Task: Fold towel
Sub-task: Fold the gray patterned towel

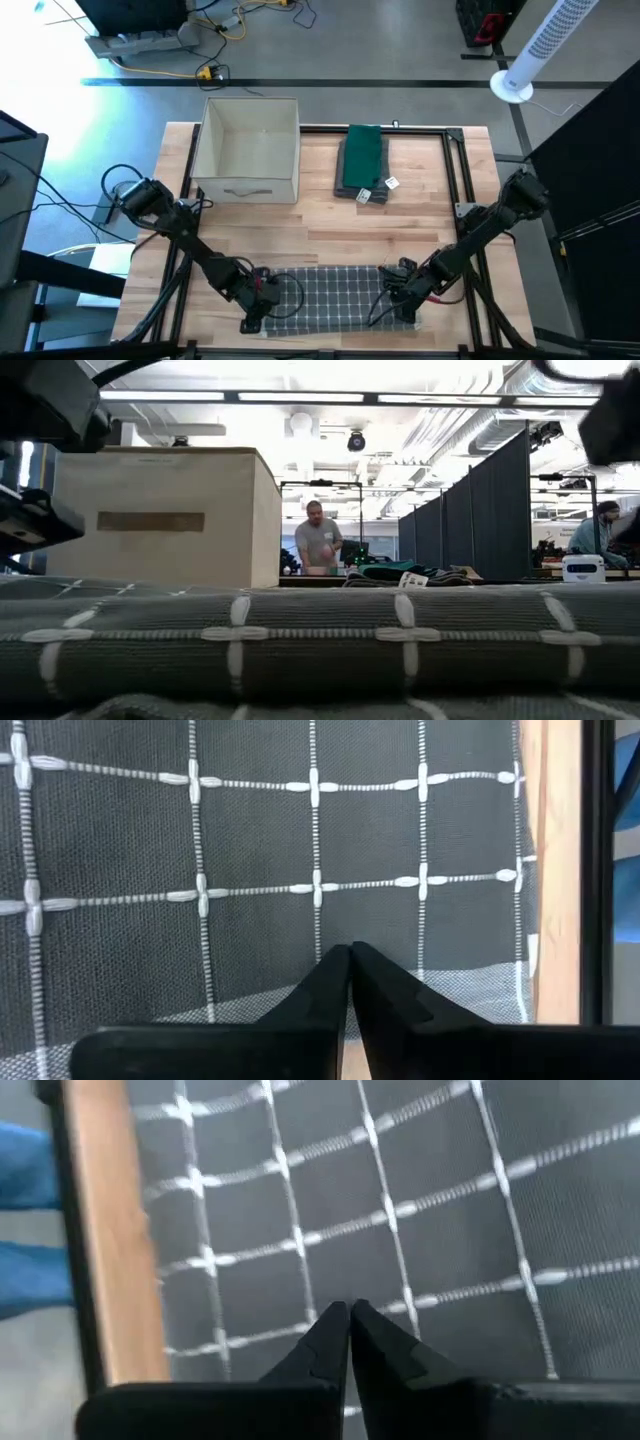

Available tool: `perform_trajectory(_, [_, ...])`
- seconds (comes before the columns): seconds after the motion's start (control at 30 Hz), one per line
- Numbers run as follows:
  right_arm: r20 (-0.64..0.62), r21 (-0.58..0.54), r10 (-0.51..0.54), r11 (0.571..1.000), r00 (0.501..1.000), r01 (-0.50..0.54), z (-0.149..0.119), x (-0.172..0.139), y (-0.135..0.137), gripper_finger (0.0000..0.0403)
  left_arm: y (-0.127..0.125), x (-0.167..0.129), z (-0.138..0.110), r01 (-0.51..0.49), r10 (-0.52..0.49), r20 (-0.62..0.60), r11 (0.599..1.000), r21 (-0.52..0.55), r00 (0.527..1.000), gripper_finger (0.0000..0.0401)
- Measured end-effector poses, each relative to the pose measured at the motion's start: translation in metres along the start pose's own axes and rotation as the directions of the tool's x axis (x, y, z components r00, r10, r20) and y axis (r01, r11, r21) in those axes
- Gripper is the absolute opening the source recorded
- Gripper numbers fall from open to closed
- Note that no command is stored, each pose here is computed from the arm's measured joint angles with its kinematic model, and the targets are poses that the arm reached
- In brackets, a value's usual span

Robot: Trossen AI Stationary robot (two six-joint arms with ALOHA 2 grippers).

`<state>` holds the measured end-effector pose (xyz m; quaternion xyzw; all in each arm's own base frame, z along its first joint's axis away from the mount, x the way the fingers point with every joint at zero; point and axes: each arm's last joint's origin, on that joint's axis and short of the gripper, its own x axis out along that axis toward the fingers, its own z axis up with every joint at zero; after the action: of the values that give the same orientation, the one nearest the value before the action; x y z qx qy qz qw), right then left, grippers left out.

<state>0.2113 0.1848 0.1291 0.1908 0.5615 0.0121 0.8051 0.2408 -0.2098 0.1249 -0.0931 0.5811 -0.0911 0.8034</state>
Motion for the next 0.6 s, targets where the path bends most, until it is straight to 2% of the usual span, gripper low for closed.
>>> perform_trajectory(0.33, [-0.022, 0.028, -0.174, 0.984, 0.985, 0.174, 0.020, 0.000, -0.031, 0.0000, 0.036, -0.013, 0.003, -0.145, 0.149, -0.142, 0.989, 0.040, 0.979, 0.0001])
perform_trajectory(0.5, [-0.034, 0.069, -0.158, 0.985, 0.987, 0.160, 0.030, -0.013, -0.038, 0.0000, 0.049, -0.035, 0.008, -0.085, 0.079, -0.186, 0.996, -0.022, 0.979, 0.0000])
perform_trajectory(0.6, [0.047, 0.158, -0.147, 0.978, 0.988, 0.138, 0.041, -0.041, -0.029, 0.0000, 0.046, -0.066, 0.012, -0.013, 0.005, -0.139, 0.998, -0.059, 0.990, 0.0000])
